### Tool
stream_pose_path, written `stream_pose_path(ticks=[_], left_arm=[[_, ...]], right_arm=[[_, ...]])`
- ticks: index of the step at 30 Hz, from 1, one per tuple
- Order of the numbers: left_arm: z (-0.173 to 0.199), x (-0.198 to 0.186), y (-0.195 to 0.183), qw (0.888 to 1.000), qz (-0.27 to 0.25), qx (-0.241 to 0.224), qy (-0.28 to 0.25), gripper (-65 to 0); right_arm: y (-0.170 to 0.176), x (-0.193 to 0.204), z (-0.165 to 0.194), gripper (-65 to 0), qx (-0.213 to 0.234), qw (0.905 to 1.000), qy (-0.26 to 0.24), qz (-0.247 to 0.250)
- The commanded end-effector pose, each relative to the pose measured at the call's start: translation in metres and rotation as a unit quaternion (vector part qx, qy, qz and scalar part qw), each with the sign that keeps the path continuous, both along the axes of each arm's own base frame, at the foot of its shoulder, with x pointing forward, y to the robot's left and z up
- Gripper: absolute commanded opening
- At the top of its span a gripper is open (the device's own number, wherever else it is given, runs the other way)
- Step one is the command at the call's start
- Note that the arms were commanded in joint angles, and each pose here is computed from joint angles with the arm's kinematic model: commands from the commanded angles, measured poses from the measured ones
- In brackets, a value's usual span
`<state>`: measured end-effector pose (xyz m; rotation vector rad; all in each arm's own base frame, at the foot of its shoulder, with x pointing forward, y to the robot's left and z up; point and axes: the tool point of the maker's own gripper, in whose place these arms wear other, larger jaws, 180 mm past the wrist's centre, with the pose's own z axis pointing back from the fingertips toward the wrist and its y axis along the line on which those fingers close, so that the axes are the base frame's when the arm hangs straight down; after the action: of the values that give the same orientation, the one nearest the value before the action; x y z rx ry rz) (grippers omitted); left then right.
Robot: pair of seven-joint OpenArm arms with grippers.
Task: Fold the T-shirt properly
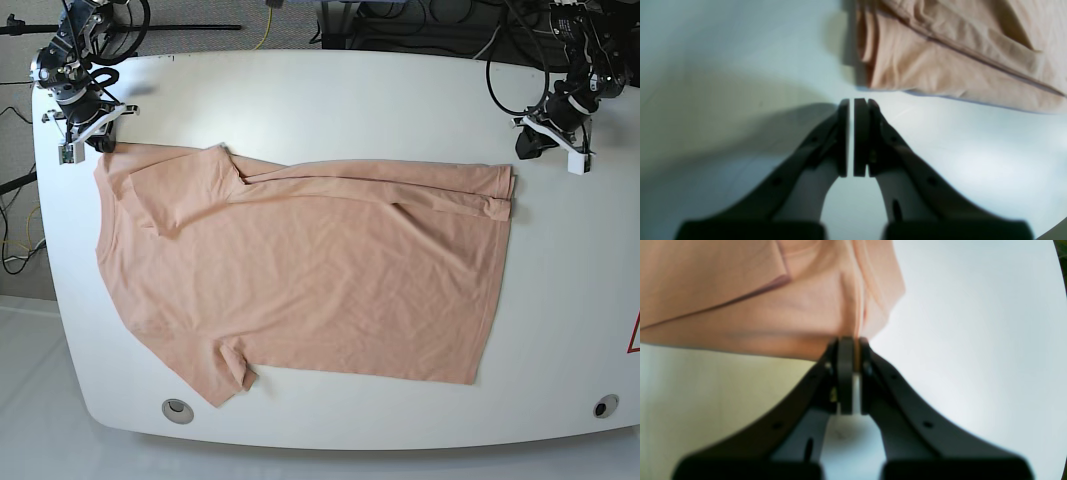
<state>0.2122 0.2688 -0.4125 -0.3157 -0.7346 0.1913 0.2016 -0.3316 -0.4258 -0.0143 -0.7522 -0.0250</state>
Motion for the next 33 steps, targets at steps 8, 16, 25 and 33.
stream_pose_path(ticks=[8,16,25,33], left_arm=[[0.017,0.001,0.012,1.000,-0.006,0.024,-0.016,-48.5],[0.010,-0.001,0.004,0.999,-0.027,0.028,-0.004,-56.3],[-0.001,0.029,-0.029,0.994,-0.089,0.057,-0.004,-56.8],[-0.004,0.034,-0.042,0.995,-0.091,0.026,0.007,-45.9]], right_arm=[[-0.004,-0.002,0.003,-65.0,-0.010,0.9999,0.005,0.004],[-0.004,-0.004,0.002,-65.0,-0.012,0.9999,0.009,0.006],[-0.004,0.002,0.007,-65.0,-0.010,0.9999,-0.007,0.005],[-0.004,0.003,0.007,-64.2,-0.011,0.9999,-0.006,0.005]])
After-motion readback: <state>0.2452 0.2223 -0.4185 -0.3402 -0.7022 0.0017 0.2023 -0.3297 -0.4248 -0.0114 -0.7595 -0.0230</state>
